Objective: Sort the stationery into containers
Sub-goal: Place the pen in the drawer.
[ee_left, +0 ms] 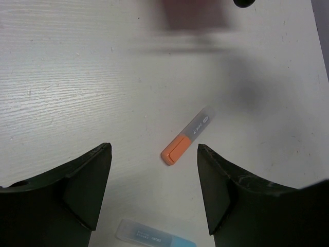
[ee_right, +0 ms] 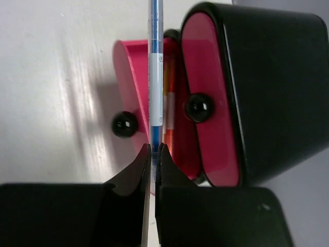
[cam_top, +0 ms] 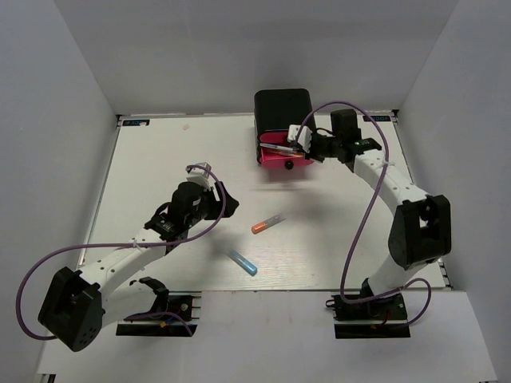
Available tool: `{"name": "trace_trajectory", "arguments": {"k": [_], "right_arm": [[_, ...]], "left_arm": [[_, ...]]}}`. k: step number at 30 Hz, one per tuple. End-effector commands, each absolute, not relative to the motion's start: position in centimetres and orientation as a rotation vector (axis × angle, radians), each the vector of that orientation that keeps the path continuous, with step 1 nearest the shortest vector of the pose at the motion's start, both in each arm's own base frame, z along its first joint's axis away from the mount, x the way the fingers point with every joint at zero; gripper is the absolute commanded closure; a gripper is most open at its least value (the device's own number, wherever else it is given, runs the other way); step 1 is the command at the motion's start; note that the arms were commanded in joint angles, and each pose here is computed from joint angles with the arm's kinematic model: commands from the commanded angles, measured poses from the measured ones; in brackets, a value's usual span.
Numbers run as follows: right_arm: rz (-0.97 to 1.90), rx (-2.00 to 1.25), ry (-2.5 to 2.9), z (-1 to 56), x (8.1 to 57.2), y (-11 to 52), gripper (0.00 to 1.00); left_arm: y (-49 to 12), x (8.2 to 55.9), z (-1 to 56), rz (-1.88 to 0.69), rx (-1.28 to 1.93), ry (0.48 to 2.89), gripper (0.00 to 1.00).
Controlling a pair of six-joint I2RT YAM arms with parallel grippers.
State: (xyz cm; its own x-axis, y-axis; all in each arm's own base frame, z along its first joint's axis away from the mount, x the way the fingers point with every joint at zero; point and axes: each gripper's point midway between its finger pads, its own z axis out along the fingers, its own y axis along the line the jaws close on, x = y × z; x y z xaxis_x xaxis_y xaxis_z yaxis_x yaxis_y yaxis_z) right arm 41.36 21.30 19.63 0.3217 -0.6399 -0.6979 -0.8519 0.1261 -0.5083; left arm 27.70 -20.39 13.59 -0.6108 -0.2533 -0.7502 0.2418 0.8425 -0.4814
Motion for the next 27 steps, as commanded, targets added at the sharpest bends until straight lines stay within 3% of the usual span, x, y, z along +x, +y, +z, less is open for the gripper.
{"name": "trace_trajectory", "arguments": {"k": [1,16,20,23,27], "right_arm": [[0.160,-1.622,1.324,21.0,44.5,20.5,1.00],[0.177,-1.774,1.299,16.7,45.7,19.9,1.00],[0.196,-1.748,1.312,16.7,46.0,20.3,0.70],[0.211,-1.698,1.304,18.6,45.9,20.6,0.63],[0.213,-1.602,1.262,21.9,45.1,20.9,0.62]], "left_arm": [[-20.8,27.7,14.9,-0.729,0.017,2.065,0.23],[-20.9,27.6,14.7,-0.738,0.024,2.066,0.23],[-21.0,27.8,14.8,-0.737,0.024,2.068,0.23],[-21.1,27.9,14.9,-0.737,0.024,2.068,0.23],[-21.1,27.9,14.9,-0.737,0.024,2.068,0.23]]}}
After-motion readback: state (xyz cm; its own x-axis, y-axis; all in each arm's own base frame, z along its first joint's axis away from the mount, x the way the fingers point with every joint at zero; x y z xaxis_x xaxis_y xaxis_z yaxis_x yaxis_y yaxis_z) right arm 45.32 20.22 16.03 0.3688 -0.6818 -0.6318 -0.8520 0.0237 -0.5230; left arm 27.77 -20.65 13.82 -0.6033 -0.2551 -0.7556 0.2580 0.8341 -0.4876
